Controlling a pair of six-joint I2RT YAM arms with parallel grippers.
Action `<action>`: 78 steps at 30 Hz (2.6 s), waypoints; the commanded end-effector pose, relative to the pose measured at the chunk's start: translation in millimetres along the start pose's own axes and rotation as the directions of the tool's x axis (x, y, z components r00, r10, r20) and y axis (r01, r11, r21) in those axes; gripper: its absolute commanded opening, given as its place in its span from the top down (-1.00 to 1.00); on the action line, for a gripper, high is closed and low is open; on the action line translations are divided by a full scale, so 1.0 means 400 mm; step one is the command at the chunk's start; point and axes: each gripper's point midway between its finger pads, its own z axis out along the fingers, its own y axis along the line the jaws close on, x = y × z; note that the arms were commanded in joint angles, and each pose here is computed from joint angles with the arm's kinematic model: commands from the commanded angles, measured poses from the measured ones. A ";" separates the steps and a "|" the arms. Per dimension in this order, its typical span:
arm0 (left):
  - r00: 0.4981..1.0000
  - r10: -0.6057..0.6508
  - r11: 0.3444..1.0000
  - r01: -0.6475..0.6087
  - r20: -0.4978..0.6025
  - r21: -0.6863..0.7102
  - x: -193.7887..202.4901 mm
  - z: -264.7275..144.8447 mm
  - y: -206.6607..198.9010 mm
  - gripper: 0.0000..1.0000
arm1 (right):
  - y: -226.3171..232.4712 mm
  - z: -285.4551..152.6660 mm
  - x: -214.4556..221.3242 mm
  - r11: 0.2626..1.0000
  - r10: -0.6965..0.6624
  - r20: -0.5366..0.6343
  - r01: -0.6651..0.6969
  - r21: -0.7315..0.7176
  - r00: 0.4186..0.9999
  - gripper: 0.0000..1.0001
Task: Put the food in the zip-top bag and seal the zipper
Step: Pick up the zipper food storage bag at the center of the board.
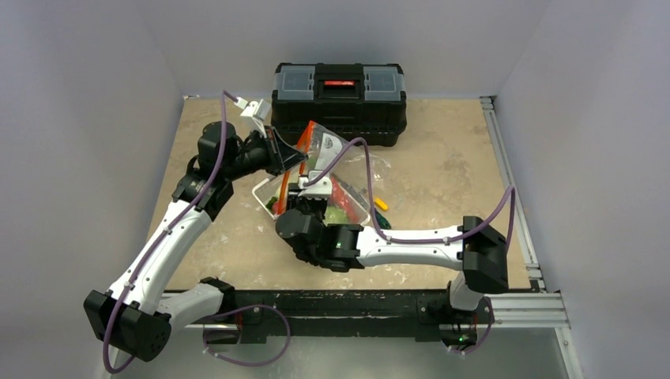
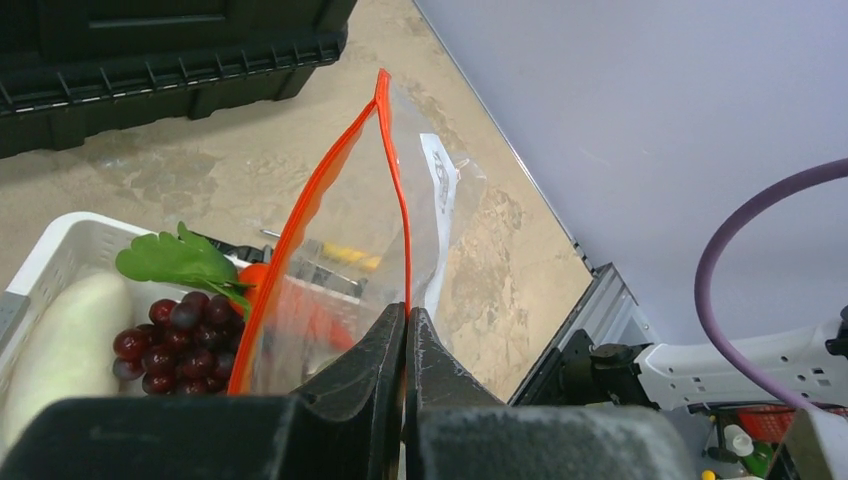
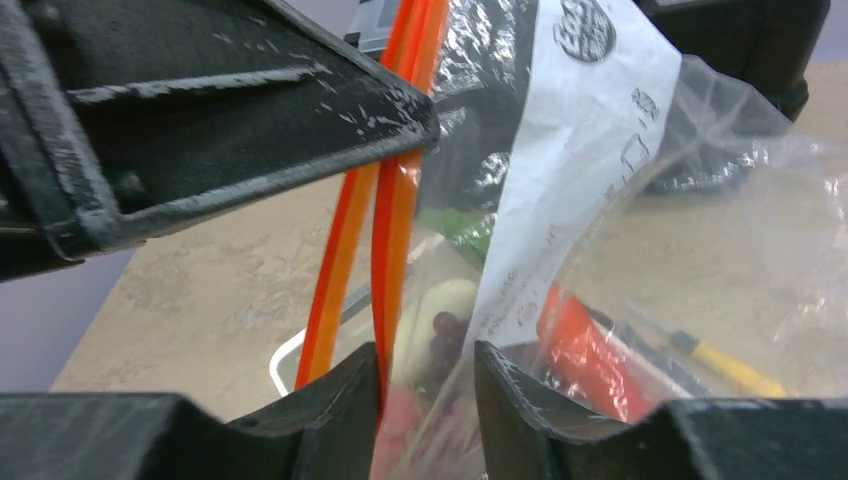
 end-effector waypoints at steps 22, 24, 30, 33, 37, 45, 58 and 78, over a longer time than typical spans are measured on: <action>0.990 0.139 0.932 -0.129 -0.004 0.339 -0.021 -0.036 -0.170 -0.66 | -0.188 -0.052 -0.186 0.853 0.075 -0.088 -0.109 -0.511 0.993 1.00; 0.992 0.119 0.945 -0.102 -0.037 0.312 -0.007 -0.019 -0.154 -0.68 | -0.180 -0.069 -0.196 0.833 0.047 -0.097 -0.093 -0.546 0.994 1.00; 0.986 0.146 0.944 -0.113 -0.084 0.311 0.034 0.006 -0.165 -0.72 | -0.158 -0.068 -0.168 0.821 0.000 -0.138 -0.079 -0.565 0.990 1.00; 0.976 0.192 0.966 -0.169 -0.105 0.194 0.052 0.019 -0.126 -0.52 | -0.149 -0.062 -0.161 0.821 -0.027 -0.138 -0.057 -0.569 0.990 1.00; 0.974 0.192 0.981 -0.191 -0.123 0.016 0.050 0.024 -0.056 0.14 | -0.151 -0.059 -0.164 0.827 -0.043 -0.136 -0.042 -0.561 0.990 1.00; 0.971 0.193 0.979 -0.200 -0.139 -0.040 0.048 0.025 -0.030 1.00 | -0.160 -0.076 -0.164 0.852 -0.118 -0.152 0.022 -0.523 0.981 0.92; 0.986 0.090 0.985 -0.109 -0.143 -0.132 0.055 0.047 0.009 1.00 | -0.221 -0.014 -0.142 0.936 -0.312 -0.251 0.342 0.086 0.916 -0.48; 0.986 0.045 0.990 -0.065 -0.162 -0.122 0.070 0.061 0.008 1.00 | -0.173 0.010 -0.128 0.936 -0.335 -0.177 0.348 0.046 0.925 0.32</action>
